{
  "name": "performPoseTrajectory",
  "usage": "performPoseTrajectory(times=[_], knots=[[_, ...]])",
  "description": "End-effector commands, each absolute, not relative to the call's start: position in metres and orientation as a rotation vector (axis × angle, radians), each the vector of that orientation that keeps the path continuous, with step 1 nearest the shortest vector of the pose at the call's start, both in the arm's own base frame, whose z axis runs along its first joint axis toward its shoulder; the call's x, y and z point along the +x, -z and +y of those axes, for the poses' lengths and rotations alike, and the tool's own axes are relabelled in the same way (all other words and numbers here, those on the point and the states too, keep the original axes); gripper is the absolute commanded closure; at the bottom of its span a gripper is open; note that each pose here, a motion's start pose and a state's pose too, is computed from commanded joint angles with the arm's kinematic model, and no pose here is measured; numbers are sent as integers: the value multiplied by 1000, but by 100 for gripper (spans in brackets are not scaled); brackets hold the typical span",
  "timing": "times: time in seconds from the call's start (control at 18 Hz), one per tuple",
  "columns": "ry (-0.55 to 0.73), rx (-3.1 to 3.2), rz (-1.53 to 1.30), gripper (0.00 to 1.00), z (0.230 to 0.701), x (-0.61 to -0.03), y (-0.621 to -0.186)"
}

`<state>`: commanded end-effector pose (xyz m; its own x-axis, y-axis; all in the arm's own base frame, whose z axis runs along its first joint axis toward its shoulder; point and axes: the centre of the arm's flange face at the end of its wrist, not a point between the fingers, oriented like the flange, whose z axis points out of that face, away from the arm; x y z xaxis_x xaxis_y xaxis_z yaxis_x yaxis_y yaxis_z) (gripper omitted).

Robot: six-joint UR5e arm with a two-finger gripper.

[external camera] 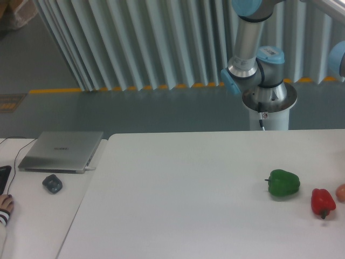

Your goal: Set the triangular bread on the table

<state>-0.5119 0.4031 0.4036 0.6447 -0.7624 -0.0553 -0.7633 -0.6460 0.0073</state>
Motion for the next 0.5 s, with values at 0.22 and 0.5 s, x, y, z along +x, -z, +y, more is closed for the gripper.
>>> performPoseTrajectory(times=[0.22, 0.5], knots=[[-83, -2840, 1304, 0, 402, -512, -403], [-93, -2878, 1224, 0, 378, -519, -397]])
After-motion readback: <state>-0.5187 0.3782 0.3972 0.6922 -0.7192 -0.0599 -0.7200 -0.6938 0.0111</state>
